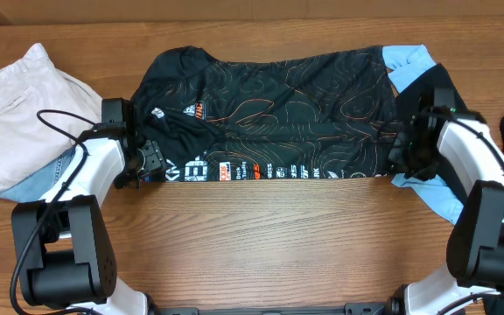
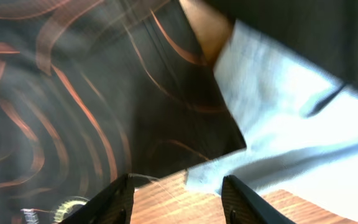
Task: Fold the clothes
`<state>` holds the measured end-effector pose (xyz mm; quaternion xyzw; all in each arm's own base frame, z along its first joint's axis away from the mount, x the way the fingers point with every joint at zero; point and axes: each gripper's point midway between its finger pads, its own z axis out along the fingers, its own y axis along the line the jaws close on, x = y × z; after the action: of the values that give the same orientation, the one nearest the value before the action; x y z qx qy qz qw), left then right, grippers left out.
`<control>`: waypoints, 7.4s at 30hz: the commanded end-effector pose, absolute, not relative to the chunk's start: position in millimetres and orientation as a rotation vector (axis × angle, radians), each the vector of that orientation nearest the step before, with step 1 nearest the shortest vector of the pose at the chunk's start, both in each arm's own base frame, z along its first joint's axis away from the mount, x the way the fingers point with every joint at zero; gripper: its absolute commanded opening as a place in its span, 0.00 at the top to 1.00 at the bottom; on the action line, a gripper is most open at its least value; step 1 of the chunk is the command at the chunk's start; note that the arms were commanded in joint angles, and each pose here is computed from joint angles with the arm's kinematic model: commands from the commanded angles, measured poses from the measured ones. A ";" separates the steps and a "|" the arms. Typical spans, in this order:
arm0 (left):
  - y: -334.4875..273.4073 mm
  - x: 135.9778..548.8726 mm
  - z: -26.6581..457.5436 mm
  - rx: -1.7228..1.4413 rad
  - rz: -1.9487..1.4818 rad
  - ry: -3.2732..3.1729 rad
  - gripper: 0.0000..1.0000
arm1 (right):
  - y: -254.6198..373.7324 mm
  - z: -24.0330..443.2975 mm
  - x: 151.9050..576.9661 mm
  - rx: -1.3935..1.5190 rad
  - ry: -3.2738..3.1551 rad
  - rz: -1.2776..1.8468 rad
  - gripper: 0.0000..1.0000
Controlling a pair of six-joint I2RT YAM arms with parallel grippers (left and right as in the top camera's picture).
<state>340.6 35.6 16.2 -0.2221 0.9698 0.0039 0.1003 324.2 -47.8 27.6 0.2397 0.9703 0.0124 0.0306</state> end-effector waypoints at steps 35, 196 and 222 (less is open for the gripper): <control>66.9 285.6 -35.2 -0.818 0.285 3.084 0.29 | -116.2 -3.5 302.4 1.137 2.802 -0.030 0.38; 97.5 305.4 -1.8 -0.968 0.286 2.870 0.83 | -69.1 4.8 276.1 0.988 3.185 -0.092 0.96; 127.0 221.4 31.7 -1.293 0.742 2.888 0.96 | -57.7 26.9 214.2 1.059 3.443 -0.161 0.96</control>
<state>220.5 117.1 18.8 -0.3795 0.8973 0.2109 -0.0793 219.8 -52.0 24.3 0.2864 0.9313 -0.0255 -0.2234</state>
